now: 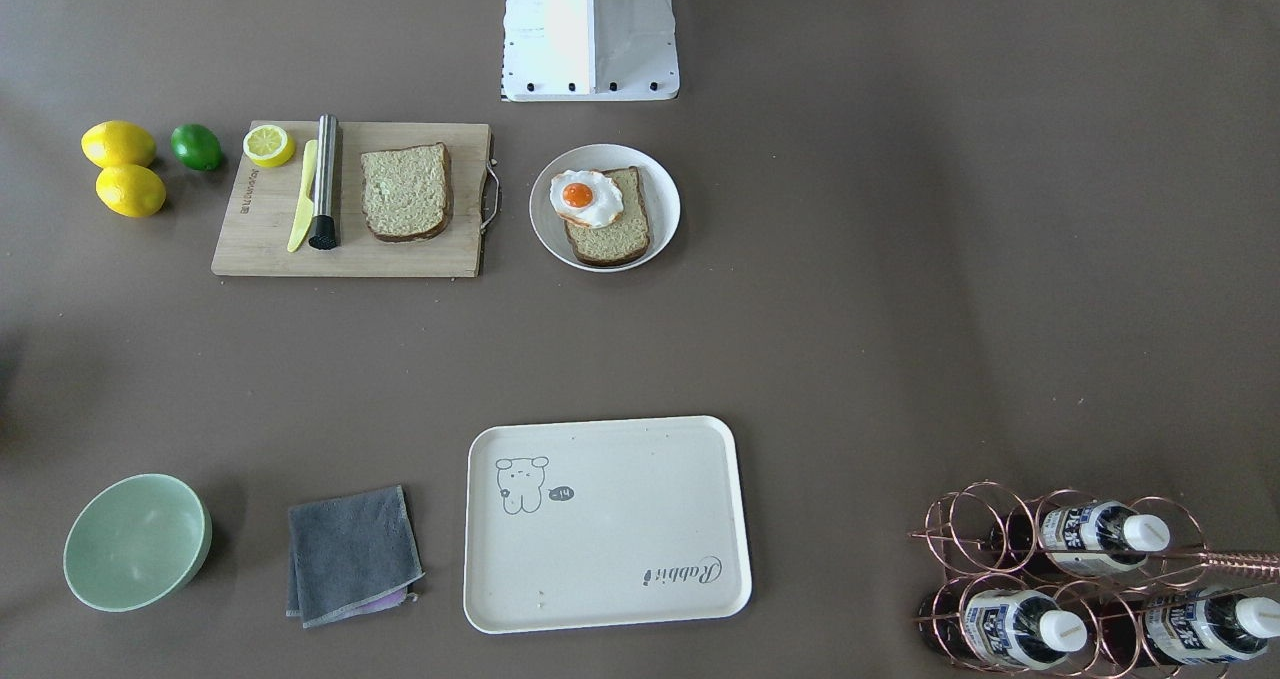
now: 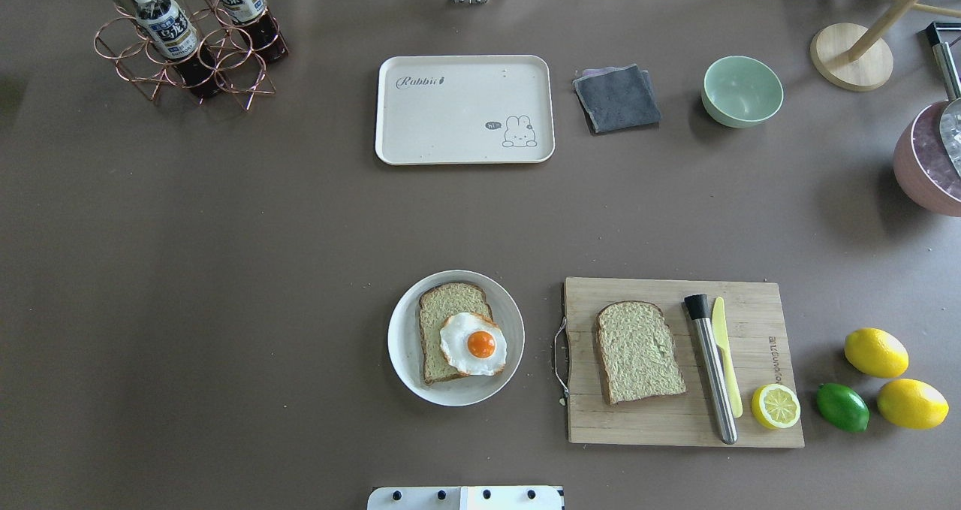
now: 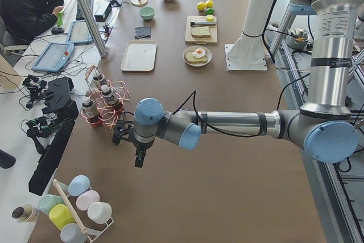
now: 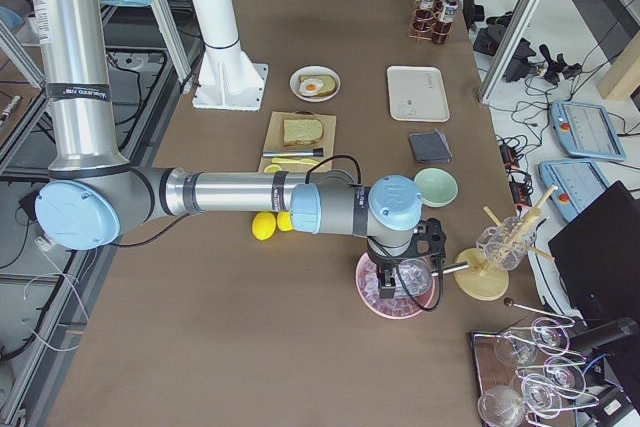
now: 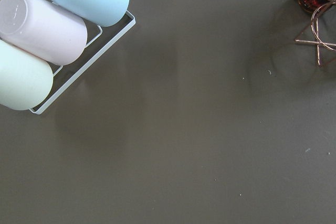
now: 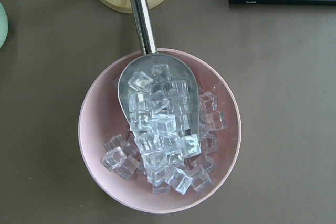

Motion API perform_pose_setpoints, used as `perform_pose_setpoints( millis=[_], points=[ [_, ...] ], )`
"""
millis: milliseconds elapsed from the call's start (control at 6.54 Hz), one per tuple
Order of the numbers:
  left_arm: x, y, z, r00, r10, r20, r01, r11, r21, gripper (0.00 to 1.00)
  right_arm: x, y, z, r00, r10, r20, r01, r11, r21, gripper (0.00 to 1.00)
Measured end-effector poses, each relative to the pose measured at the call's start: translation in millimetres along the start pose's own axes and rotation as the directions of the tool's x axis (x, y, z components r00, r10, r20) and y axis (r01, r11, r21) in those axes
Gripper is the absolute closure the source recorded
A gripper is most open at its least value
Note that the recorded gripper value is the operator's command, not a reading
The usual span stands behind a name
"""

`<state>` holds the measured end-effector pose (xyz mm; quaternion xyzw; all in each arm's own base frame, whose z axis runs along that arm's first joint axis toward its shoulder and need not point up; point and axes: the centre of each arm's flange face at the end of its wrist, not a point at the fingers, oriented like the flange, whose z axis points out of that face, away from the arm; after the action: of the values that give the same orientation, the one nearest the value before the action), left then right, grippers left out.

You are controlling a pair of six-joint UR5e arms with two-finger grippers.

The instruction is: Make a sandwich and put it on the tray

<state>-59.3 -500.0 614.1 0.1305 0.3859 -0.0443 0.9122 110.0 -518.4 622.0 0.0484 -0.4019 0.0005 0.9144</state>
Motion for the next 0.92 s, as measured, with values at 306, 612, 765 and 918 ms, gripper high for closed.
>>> perform_pose_setpoints(
  millis=[306, 612, 765, 918],
  points=[
    [0, 13, -6, 1.000, -0.002, 0.001, 0.002, 1.000, 0.005, 0.02, 1, 1, 1, 1.000, -0.001, 0.001, 0.001, 1.000, -0.001, 0.01],
    [-3, 28, -9, 1.000, -0.005, 0.002, 0.005, 1.000, 0.003, 0.02, 2, 3, 2, 1.000, 0.000, 0.002, 0.000, 1.000, -0.004, 0.01],
    [-2, 32, -11, 1.000, -0.003, 0.001, 0.003, 1.000, 0.005, 0.02, 2, 4, 2, 1.000, 0.002, 0.003, -0.002, 1.000, -0.004, 0.01],
    [-1, 33, -13, 1.000, 0.003, -0.002, -0.003, 1.000, 0.011, 0.02, 2, 4, 2, 1.000, 0.003, 0.003, -0.003, 1.000, -0.004, 0.00]
  ],
)
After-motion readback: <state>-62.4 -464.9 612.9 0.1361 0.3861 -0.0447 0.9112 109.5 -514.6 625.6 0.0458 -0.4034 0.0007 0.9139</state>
